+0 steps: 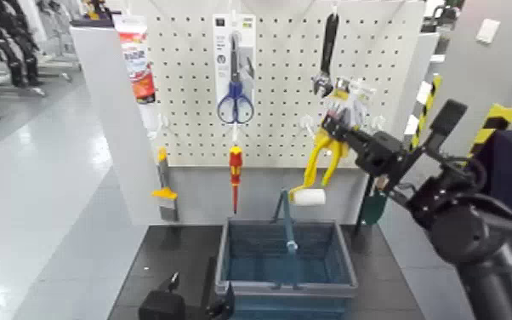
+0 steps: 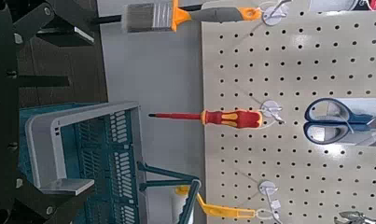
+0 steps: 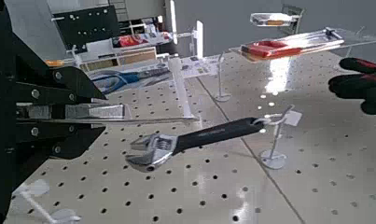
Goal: Put the yellow pliers into the crate.
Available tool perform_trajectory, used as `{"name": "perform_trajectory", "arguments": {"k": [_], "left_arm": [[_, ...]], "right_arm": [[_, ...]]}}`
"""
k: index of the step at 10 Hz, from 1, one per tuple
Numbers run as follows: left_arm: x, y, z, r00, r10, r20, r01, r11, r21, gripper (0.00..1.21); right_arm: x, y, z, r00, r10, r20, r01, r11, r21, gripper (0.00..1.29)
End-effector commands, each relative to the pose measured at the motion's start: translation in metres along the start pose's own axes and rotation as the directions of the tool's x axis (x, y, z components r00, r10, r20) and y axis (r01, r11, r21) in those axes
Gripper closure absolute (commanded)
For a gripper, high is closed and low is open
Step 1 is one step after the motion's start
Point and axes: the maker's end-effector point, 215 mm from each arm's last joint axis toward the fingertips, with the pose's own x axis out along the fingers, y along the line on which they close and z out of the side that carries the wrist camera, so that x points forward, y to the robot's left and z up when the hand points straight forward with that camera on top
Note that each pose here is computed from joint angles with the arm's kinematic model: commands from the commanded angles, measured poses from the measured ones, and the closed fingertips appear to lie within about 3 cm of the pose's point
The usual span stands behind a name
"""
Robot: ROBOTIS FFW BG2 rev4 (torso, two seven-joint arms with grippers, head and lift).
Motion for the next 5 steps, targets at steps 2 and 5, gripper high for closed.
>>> {"name": "perform_trajectory", "arguments": {"k": [2, 5], "left_arm": [[0.0, -0.001, 0.0, 1.0, -0.002, 0.0, 0.002, 1.0, 0.0, 0.22], [-0.001, -0.001, 0.0, 1.0, -0.004, -0.001, 0.004, 1.0, 0.0, 0.22]], "right_arm": [[-0.025, -0.002, -0.065, 0.996, -0.039, -0.082, 0.045, 0.996, 0.073, 1.15], [-0.051, -0.013, -0.116, 0.984, -0.085, -0.153, 0.105, 0.987, 0.124, 1.15]]}}
